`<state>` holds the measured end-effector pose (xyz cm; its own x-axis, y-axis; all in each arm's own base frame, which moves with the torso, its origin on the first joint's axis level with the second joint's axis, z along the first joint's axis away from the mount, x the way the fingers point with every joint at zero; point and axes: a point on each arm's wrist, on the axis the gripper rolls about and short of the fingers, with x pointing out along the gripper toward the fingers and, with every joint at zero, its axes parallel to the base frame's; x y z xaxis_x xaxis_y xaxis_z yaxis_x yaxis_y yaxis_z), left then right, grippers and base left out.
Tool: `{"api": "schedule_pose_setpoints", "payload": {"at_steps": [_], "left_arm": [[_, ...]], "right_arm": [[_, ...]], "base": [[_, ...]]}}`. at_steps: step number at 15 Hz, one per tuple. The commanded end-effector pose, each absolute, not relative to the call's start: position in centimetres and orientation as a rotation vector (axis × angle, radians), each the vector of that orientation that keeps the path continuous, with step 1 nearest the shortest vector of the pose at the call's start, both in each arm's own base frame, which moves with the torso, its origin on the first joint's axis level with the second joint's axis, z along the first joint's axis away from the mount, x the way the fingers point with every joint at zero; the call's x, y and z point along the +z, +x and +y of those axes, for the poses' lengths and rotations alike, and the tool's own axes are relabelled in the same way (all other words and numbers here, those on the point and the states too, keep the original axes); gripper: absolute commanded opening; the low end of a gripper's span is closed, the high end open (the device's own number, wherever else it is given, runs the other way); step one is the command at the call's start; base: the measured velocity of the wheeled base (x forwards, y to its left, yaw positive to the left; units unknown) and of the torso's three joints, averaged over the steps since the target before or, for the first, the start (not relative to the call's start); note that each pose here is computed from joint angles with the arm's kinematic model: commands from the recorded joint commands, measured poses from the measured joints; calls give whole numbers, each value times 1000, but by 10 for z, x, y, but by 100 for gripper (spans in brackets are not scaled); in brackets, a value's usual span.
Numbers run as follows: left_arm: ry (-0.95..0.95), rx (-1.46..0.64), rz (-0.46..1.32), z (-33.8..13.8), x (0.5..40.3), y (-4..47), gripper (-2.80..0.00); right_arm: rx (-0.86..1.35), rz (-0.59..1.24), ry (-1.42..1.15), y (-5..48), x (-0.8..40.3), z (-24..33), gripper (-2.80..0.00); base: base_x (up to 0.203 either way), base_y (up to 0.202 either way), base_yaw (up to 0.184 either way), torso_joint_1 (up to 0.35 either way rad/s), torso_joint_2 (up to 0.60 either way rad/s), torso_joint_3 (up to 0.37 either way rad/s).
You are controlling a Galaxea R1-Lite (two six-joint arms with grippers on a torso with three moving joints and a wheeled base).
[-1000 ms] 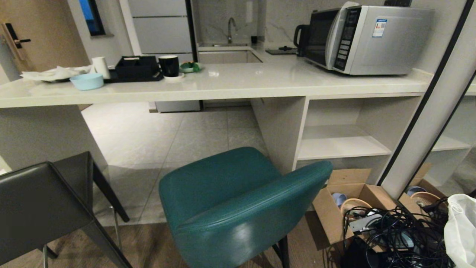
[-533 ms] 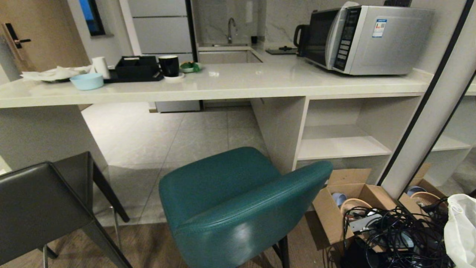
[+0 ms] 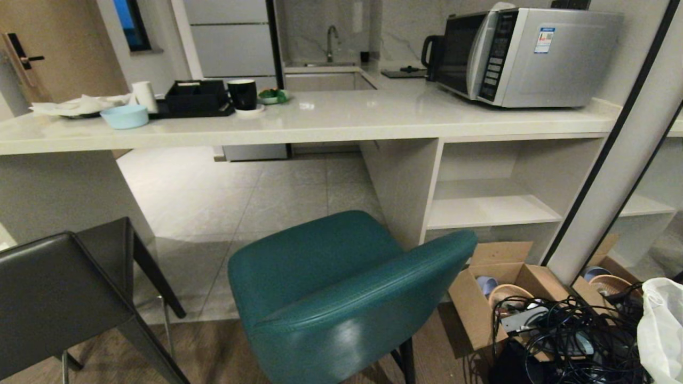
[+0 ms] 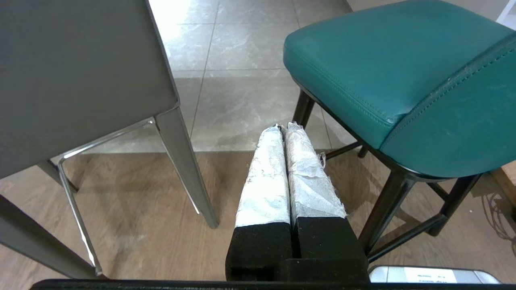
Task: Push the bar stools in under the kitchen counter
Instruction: Push the gray chair back under the dining table
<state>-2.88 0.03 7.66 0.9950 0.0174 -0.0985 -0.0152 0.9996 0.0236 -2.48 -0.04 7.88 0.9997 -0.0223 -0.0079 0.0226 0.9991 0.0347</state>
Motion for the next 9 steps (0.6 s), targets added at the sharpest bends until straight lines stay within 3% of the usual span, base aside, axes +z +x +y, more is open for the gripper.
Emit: {"api": "schedule_pose_setpoints", "payload": {"at_steps": [1,6,9], "left_arm": [[22,17,105,0,76,-29,-280],[27,19,102,0,76,-29,-280],[28,19,102,0,76,-29,-280]], "right_arm": [[-22,9,35,-25,79,0,-280],[-23,9,34,-25,79,0,-280],[-21,9,34,-25,79,0,-280]], "base": [[0,0,0,0,0,0],[-109,0,-1,-1,4,2],[0,0,0,0,0,0]]}}
